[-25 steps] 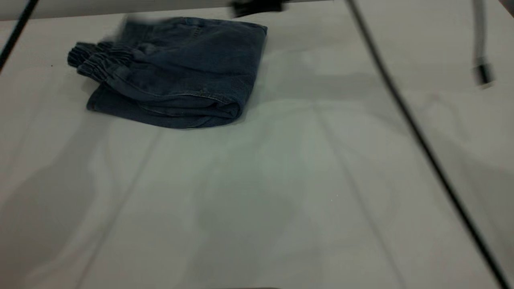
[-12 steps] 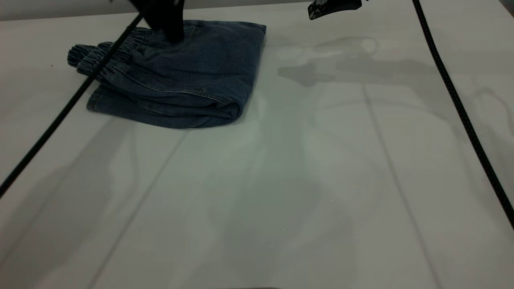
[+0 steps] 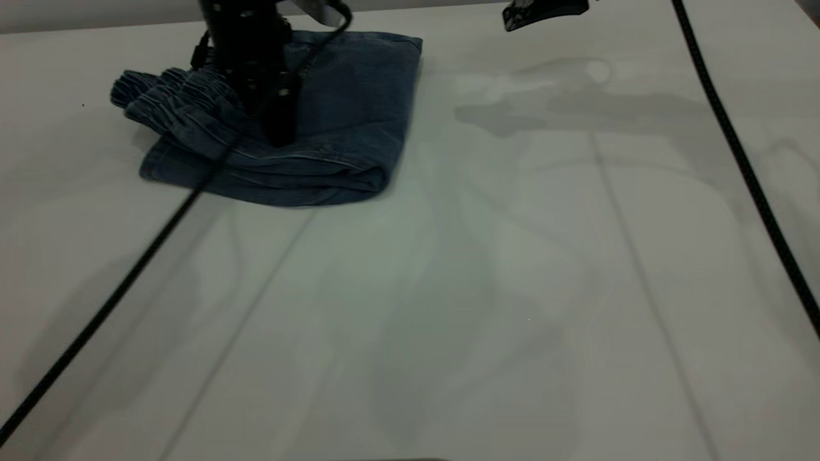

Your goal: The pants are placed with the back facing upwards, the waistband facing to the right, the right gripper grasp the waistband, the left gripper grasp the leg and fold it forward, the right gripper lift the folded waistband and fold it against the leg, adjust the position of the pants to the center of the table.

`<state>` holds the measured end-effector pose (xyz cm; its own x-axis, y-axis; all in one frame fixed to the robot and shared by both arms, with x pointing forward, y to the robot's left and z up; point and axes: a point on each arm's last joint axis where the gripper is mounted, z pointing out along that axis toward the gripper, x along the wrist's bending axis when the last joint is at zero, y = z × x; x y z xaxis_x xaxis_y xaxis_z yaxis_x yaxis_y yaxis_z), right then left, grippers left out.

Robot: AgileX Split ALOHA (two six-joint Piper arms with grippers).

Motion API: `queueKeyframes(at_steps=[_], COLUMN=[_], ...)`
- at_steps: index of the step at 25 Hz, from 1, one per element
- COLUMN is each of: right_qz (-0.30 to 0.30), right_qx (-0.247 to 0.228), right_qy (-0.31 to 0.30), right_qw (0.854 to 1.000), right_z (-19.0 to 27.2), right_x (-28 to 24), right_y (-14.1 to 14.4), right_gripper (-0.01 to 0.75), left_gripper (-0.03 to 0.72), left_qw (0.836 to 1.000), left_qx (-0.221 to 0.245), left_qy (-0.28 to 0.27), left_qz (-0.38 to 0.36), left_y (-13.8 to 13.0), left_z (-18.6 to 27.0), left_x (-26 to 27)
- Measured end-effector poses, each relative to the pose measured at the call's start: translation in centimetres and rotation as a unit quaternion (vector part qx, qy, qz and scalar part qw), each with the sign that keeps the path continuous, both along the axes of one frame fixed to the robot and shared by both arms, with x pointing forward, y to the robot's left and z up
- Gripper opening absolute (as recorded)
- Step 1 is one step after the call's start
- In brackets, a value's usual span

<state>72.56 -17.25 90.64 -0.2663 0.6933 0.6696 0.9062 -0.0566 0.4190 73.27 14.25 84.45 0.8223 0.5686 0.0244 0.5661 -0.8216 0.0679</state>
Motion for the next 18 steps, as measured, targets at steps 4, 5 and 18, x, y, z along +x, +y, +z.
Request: queueKeyframes(at_steps=[4, 5, 18], right_qz=[-0.013, -0.016, 0.009], right_qx=[0.002, 0.003, -0.043], right_qy=[-0.002, -0.002, -0.005], right_qw=[1.0, 1.0, 0.999], right_z=[0.2, 0.2, 3.8], right_x=[0.5, 0.5, 1.8], right_y=[-1.6, -1.9, -6.1], right_gripper=[0.591, 0.591, 0.59], left_gripper=[0.464, 0.464, 0.464], left_qw=[0.999, 0.998, 0.99], left_qx=[-0.003, -0.008, -0.021], left_qy=[-0.002, -0.002, -0.089], left_qz=[0.042, 0.059, 0.104], left_y=[-4.3, -5.3, -9.1], left_z=[0.0, 0.1, 4.3], left_x=[-1.3, -1.7, -1.2])
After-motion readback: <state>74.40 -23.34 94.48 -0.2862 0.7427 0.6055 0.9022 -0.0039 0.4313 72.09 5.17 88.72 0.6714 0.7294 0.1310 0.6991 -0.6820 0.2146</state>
